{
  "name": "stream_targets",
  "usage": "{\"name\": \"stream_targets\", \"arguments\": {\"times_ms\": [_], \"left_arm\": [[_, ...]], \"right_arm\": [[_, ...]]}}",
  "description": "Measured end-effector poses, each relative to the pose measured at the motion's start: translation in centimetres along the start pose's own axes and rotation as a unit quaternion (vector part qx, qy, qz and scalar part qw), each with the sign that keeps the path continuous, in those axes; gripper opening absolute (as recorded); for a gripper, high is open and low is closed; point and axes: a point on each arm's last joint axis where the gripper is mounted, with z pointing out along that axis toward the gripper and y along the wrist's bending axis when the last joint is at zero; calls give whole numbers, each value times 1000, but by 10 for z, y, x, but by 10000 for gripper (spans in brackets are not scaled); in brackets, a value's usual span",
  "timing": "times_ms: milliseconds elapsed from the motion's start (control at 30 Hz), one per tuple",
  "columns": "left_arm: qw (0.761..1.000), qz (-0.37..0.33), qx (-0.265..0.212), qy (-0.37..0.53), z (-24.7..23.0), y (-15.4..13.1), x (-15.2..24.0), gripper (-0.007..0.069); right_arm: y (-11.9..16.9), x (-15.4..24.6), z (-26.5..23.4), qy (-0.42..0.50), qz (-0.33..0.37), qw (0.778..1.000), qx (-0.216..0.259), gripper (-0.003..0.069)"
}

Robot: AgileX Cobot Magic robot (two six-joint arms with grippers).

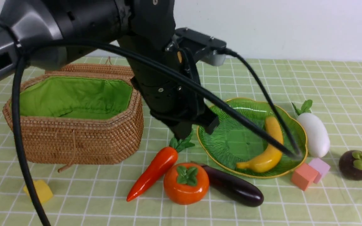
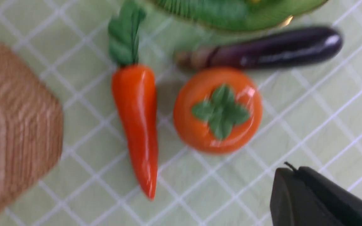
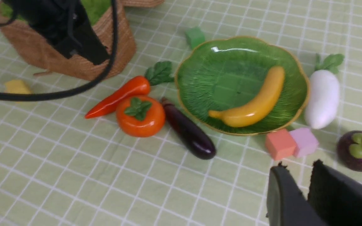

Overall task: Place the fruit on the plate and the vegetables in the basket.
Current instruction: Use the left arm to grab a carrot and put it into the left basket

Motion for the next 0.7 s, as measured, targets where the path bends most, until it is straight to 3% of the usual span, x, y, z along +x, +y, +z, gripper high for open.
{"name": "stream_targets", "arguments": {"times_ms": [200, 333, 700], "left_arm": [[996, -41, -15, 77, 20, 3, 49, -13], [996, -40, -26, 70, 43, 7, 62, -6], [992, 5, -109, 56, 107, 27, 52, 347]], "right_arm": [[18, -2, -2, -16, -45, 994, -101, 139], [24, -3, -3, -24, -58, 989, -132, 139], [26, -1, -4, -14, -68, 987, -144, 146]]}}
